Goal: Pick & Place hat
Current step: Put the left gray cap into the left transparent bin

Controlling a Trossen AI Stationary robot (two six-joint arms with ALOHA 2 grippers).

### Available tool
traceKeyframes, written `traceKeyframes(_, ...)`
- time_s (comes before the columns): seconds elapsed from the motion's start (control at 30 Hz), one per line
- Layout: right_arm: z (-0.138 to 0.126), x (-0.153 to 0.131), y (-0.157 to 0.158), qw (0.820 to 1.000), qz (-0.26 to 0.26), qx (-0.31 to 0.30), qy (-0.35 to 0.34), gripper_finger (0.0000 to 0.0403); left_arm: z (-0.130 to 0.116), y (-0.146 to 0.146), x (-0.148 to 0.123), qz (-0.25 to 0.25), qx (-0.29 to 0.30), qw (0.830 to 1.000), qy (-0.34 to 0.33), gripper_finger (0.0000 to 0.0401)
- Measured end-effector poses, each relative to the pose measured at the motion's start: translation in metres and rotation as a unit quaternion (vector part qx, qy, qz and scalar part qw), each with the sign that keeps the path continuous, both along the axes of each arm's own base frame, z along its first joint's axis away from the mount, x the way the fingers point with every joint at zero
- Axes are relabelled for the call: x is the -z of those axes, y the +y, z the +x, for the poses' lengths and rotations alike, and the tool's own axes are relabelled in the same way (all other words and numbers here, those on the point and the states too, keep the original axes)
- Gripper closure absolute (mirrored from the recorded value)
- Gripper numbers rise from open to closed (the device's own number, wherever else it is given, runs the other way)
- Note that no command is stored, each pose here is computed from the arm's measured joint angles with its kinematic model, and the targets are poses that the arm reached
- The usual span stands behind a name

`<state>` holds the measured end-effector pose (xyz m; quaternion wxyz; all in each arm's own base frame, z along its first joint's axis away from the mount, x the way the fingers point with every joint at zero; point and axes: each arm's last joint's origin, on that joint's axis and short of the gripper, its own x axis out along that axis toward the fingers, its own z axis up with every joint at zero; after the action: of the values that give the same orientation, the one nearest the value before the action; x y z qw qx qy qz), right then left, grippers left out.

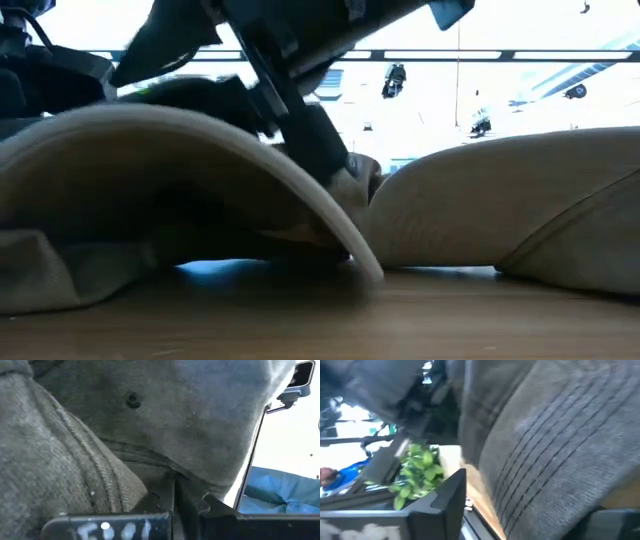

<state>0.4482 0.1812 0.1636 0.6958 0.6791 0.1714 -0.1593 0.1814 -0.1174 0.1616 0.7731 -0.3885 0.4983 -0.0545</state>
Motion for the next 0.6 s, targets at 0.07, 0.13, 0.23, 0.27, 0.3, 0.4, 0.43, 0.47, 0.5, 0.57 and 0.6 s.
traceKeyframes(0.07,0.001,-0.004,0.002,1.0,-0.009,-0.008,-0.005,0.0261,0.001,-0.001,-0.002,-0.007,0.0,1.0,-0.012,0.0389)
traceKeyframes(0.13,0.001,-0.008,0.003,1.0,-0.015,-0.014,-0.011,0.0289,0.002,-0.002,-0.008,-0.021,-0.001,0.999,-0.032,0.0389)
traceKeyframes(0.23,0.001,-0.014,0.004,1.0,-0.019,-0.017,-0.018,0.0339,0.004,-0.004,-0.024,-0.044,-0.006,0.997,-0.056,0.0389)
traceKeyframes(0.27,0.001,-0.017,0.004,0.999,-0.022,-0.018,-0.021,0.0356,0.005,-0.005,-0.033,-0.053,-0.005,0.996,-0.071,0.0389)
traceKeyframes(0.3,0.001,-0.02,0.005,0.999,-0.026,-0.018,-0.025,0.0372,0.006,-0.006,-0.043,-0.059,-0.002,0.994,-0.091,0.0389)
traceKeyframes(0.4,-0.002,-0.031,0.005,0.998,-0.038,-0.021,-0.036,0.0387,0.005,-0.01,-0.08,-0.058,0.002,0.986,-0.155,0.0389)
traceKeyframes(0.43,-0.004,-0.036,0.006,0.998,-0.045,-0.022,-0.034,0.0387,0.003,-0.011,-0.093,-0.052,0.002,0.984,-0.17,0.0389)
traceKeyframes(0.47,-0.007,-0.04,0.005,0.998,-0.056,-0.022,-0.029,0.0388,0.0,-0.012,-0.105,-0.044,0.005,0.983,-0.18,0.0389)
traceKeyframes(0.5,-0.009,-0.045,0.004,0.997,-0.068,-0.02,-0.027,0.0388,-0.003,-0.011,-0.116,-0.032,0.008,0.982,-0.183,0.0389)
traceKeyframes(0.57,-0.015,-0.057,0.003,0.993,-0.11,-0.022,-0.025,0.0388,-0.012,-0.011,-0.136,-0.016,0.019,0.981,-0.19,0.0389)
traceKeyframes(0.6,-0.018,-0.065,0.002,0.991,-0.126,-0.018,-0.028,0.0388,-0.015,-0.011,-0.148,-0.013,0.023,0.979,-0.204,0.0389)
